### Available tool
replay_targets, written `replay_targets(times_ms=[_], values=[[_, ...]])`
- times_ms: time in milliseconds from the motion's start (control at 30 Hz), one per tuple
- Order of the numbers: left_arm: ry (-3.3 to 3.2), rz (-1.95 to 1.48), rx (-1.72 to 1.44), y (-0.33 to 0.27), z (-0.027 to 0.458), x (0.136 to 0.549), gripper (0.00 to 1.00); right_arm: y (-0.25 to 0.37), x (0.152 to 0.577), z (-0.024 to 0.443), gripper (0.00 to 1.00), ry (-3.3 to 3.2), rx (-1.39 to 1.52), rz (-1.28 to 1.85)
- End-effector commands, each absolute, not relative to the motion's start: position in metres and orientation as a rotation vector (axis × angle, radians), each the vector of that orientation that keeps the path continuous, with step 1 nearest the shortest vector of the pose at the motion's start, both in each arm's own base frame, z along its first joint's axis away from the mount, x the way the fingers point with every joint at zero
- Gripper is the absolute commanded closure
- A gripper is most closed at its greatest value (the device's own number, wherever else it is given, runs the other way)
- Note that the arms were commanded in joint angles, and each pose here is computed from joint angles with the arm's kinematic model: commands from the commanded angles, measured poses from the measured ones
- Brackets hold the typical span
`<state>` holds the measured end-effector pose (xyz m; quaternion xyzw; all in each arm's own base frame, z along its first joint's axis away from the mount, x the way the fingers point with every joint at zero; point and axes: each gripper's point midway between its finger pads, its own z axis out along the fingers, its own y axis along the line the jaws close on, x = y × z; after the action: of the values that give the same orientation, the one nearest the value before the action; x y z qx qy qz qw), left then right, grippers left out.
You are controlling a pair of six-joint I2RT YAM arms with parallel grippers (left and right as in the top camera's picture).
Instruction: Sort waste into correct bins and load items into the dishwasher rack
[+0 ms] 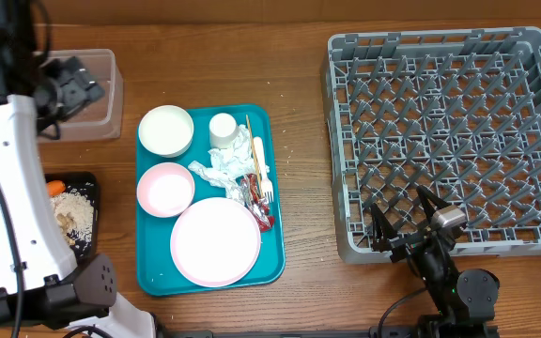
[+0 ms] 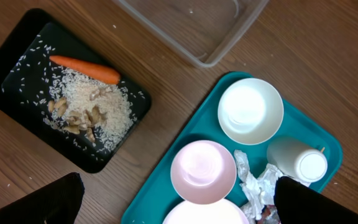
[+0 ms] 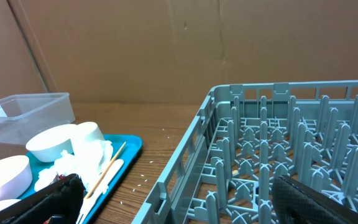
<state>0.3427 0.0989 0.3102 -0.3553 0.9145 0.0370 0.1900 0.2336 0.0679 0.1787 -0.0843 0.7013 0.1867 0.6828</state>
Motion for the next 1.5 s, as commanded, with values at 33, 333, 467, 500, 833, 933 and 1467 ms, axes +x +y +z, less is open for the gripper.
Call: replay_targets(times_ms=[33,333,467,500,833,933,1467], values=[[2.558,0.080,-1.139,0.122,0.300,0.333,0.00,0.064,0.235,0.182,0.00,1.547,-0.173,0.391],[2.581,0.028,-1.438,0.148,0.259,0.310,0.00,0.122,0.186,0.247,0.00,1.299,-0.378,0.872],[2.632,0.034,-1.465,0.146,0.244,0.304,0.00,0.125,0.176,0.263,0.00,1.230,-0.405,0.901],[2.639,0.034,-1.469,0.145,0.242,0.303,0.00,0.124,0.174,0.266,0.00,1.213,-0.410,0.898],[2.561,0.081,-1.434,0.160,0.241,0.320,0.00,0.111,0.156,0.325,0.00,1.012,-0.388,0.812],[2.516,0.163,-1.426,0.174,0.244,0.324,0.00,0.111,0.154,0.343,0.00,0.977,-0.434,0.721],[2.326,0.215,-1.587,0.207,0.249,0.322,0.00,0.141,0.262,0.436,0.00,1.387,-0.564,0.757]])
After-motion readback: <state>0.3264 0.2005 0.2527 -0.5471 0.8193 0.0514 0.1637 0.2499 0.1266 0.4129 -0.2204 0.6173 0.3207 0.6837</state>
